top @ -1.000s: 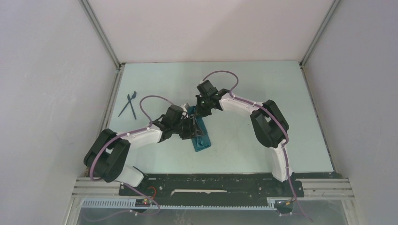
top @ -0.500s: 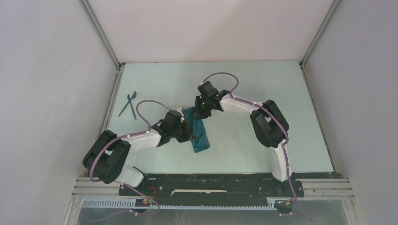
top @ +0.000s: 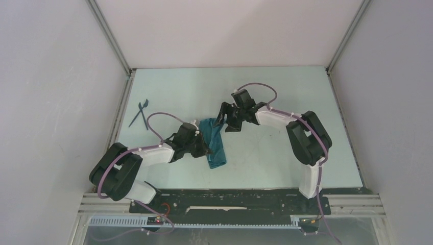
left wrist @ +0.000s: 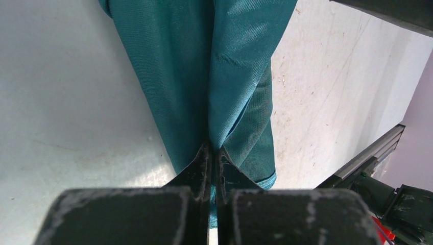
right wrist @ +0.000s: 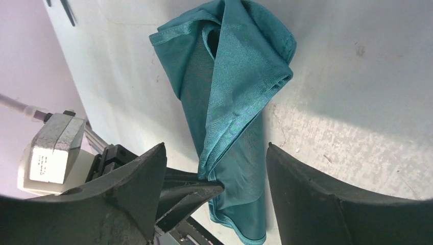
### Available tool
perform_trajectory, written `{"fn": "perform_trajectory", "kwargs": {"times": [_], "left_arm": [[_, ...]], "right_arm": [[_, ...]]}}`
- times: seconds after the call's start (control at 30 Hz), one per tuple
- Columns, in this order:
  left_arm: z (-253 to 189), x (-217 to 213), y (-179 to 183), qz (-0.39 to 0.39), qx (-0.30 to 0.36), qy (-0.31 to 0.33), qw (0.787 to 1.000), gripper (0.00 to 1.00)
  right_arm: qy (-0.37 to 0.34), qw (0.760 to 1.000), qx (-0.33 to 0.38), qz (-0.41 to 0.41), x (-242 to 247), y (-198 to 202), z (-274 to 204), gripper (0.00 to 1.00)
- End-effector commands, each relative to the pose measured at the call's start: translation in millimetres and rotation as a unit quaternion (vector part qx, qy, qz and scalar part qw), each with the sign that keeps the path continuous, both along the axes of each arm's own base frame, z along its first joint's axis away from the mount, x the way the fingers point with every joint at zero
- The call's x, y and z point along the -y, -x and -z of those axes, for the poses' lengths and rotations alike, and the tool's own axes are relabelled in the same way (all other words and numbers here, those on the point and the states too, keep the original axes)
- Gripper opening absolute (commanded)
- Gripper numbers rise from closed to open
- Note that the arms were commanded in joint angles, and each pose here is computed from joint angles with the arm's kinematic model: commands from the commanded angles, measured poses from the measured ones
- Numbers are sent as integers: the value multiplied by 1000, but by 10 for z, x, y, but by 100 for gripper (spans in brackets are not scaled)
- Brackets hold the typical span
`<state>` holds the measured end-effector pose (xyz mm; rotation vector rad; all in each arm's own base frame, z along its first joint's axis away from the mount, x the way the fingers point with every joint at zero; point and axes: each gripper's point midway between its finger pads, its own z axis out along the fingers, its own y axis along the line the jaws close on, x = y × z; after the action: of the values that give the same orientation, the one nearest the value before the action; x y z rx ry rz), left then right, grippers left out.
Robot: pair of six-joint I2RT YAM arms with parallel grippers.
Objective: Fold the napkin into a case and place the utensils inside
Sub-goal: Pick up the top corner of the smaller rectangle folded napkin from the center of the board.
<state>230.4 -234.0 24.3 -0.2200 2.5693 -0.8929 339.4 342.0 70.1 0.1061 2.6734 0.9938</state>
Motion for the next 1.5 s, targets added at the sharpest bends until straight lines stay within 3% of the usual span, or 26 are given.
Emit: {"fn": "perform_trajectory", "kwargs": {"times": [0.0,0.2,0.4,0.53,0.73,1.1,1.23,1.33,1.47], "left_arm": [[-123,50,-85,-4,25,17,1000,0],[-134,57,-87,-3,26,19,999,0],[-130,70,-92,-1,25,21,999,0],[-135,75,-92,1,24,21,999,0],[-129,78,-93,2,24,21,1000,0],[-84,75,-58,9,18,18,1000,0],[-59,73,-33,15,16,17,1000,0],[-46,69,-8,18,13,18,1000,8],[-109,50,36,26,17,18,999,36]], "right_arm": [[-72,997,16,9,-49,-120,-206,79],[-129,991,6,24,-83,-335,-48,75],[-154,987,0,39,-68,-484,102,63],[-147,988,-1,44,-11,-508,154,60],[-145,989,7,37,-28,-480,117,44],[-140,988,57,19,-105,-442,-227,0],[-141,988,60,-1,-198,-419,-303,0],[-146,987,59,-13,-294,-402,-353,0],[-152,987,50,-28,-409,-370,-348,0]]}}
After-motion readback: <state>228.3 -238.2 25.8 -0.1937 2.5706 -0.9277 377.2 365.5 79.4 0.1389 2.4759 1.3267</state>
